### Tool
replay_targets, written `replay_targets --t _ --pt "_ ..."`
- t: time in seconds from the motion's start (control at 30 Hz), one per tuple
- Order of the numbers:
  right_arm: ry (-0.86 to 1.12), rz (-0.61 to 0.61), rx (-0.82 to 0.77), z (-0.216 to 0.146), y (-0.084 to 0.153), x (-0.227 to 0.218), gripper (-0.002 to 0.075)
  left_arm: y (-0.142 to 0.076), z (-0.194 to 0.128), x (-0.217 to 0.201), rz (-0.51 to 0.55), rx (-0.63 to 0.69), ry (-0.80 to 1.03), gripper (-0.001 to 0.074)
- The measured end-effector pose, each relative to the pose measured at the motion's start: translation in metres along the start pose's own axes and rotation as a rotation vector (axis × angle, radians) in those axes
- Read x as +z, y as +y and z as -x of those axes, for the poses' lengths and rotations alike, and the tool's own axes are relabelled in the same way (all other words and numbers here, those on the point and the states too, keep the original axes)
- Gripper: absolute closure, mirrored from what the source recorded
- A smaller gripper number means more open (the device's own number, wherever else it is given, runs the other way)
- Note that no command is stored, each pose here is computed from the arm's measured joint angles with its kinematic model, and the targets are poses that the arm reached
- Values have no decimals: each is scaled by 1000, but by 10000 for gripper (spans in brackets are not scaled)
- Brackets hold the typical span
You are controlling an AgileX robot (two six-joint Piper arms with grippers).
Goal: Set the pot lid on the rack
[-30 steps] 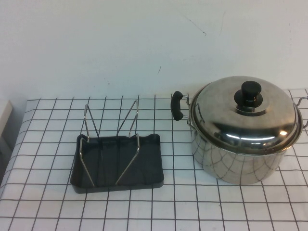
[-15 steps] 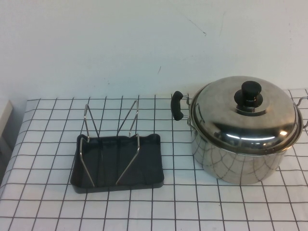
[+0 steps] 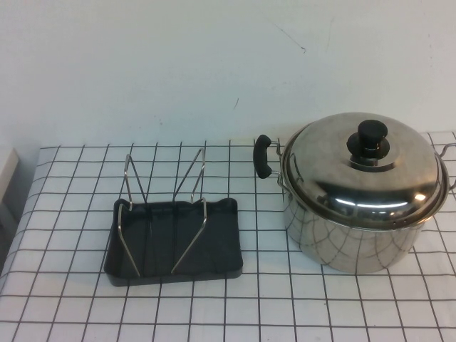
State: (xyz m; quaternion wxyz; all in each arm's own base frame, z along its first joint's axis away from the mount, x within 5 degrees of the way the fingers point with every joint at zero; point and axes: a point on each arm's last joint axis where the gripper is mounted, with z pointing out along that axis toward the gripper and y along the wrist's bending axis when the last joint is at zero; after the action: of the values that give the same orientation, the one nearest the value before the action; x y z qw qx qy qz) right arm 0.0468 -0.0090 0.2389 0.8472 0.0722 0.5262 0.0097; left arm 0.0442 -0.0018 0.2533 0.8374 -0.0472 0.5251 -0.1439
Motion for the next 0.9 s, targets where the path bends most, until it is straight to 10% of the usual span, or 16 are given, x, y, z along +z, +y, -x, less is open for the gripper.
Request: replay_targets --t 0.47,0.9 --pt "471 113 -354 61 20 75 729 -7 3 38 43 112 465 738" --pt "422 537 -413 -10 94 166 729 -6 -6 61 18 155 439 738"
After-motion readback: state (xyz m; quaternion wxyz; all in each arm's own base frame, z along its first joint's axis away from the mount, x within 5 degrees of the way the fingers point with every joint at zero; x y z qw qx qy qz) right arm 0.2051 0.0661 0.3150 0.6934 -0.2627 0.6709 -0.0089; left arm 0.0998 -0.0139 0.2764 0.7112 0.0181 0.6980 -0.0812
